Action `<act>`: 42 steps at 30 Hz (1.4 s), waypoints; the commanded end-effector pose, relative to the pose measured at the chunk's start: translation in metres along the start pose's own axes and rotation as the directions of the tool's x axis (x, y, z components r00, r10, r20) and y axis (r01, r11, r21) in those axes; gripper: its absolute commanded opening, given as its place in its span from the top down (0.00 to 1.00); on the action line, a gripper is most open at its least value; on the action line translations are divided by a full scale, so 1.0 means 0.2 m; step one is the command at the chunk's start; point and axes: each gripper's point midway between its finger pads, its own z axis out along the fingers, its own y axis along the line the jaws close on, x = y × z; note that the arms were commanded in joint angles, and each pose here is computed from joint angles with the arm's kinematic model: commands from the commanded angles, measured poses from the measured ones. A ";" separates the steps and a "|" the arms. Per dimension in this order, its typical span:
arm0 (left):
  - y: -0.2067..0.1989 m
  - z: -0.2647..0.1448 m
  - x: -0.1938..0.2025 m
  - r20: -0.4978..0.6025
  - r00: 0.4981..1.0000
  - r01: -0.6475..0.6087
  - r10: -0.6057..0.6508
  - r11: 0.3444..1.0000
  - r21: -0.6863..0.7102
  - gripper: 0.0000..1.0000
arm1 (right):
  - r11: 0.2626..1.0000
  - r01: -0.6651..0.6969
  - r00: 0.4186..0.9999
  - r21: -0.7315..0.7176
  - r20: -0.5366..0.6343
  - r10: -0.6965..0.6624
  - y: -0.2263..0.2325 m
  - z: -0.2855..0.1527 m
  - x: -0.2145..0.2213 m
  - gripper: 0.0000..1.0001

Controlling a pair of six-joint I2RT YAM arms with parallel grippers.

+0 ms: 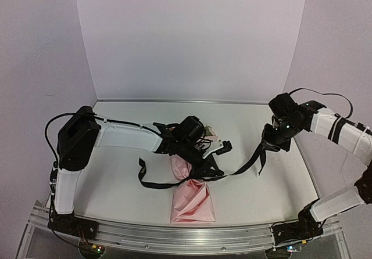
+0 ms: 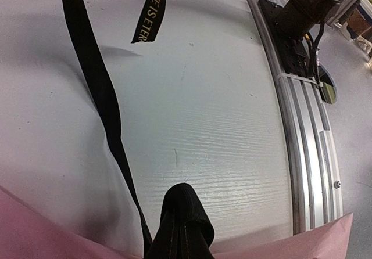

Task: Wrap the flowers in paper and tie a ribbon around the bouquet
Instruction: Cross the half-tied ribbon over the folded bouquet.

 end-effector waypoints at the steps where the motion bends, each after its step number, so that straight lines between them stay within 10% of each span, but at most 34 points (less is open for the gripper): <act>1: 0.00 -0.04 -0.15 0.092 0.995 -0.049 0.050 0.999 -0.018 0.99 | 0.990 0.014 1.000 -0.139 0.009 -0.013 0.22 -0.18 -0.10 1.00; 8: -0.02 -0.02 -0.11 0.092 0.995 -0.036 0.035 0.999 0.008 0.93 | 0.944 0.002 1.000 -0.329 0.005 0.000 0.62 -0.35 -0.28 1.00; 18: 0.05 -0.22 -0.23 0.245 0.969 0.044 -0.004 0.986 -0.159 0.44 | 0.918 0.022 0.998 -0.396 -0.041 -0.041 0.94 -0.33 -0.31 1.00; 29: 0.21 -1.02 -0.17 0.614 0.762 0.391 -0.204 0.902 -0.186 0.43 | 0.824 0.124 0.958 -0.553 -0.150 -0.245 1.37 -0.44 0.02 1.00; 35: 0.28 -1.29 -0.02 0.695 0.664 0.510 -0.276 0.847 -0.152 0.43 | 0.741 0.234 0.855 -0.630 -0.230 -0.466 1.42 -0.55 0.42 1.00; 42: 0.38 -1.28 -0.02 0.666 0.662 0.545 -0.344 0.831 -0.112 0.45 | 0.662 0.425 0.612 -0.618 -0.343 -0.713 1.09 -0.59 0.84 1.00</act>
